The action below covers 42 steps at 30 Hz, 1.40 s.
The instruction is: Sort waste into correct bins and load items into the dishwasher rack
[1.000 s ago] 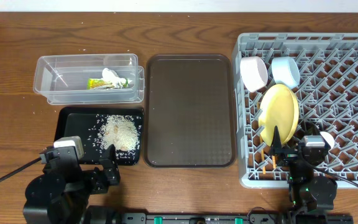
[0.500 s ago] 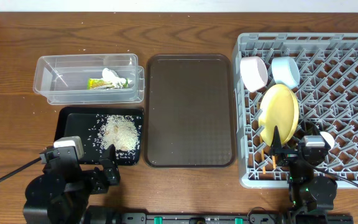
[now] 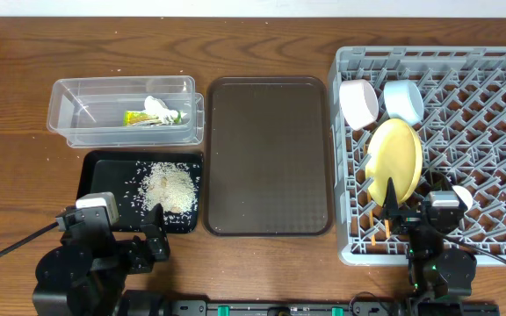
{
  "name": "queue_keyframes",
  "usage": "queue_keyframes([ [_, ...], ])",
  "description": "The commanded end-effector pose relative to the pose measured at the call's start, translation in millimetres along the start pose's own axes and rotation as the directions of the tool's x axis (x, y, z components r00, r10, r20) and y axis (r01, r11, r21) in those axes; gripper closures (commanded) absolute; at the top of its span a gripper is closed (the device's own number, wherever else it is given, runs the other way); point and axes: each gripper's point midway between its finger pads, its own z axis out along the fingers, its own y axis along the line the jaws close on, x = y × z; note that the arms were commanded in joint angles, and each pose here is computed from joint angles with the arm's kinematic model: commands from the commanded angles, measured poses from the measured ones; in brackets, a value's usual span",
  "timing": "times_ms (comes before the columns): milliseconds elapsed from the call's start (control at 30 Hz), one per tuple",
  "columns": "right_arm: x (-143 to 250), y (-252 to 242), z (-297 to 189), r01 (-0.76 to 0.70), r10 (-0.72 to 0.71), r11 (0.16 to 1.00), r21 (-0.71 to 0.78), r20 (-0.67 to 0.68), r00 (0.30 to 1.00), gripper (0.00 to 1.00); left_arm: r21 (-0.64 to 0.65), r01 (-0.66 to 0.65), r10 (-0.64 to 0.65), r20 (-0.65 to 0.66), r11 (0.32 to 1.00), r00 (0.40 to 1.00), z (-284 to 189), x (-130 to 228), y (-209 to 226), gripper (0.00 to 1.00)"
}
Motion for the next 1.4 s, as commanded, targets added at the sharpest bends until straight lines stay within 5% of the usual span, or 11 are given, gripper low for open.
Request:
queue_keyframes([
  [0, 0.3, -2.0, -0.3, 0.011, -0.011, 1.000, 0.006, 0.001, 1.000, 0.01, -0.015, -0.014, 0.014, 0.005, 1.000, 1.000, 0.4, 0.3, 3.0, 0.02],
  [1367, 0.4, -2.0, -0.3, 0.011, -0.011, 1.000, 0.006, 0.000, 1.000, 0.01, -0.062, -0.017, 0.017, 0.007, 0.998, 1.000, -4.9, 6.2, 12.7, 0.02],
])
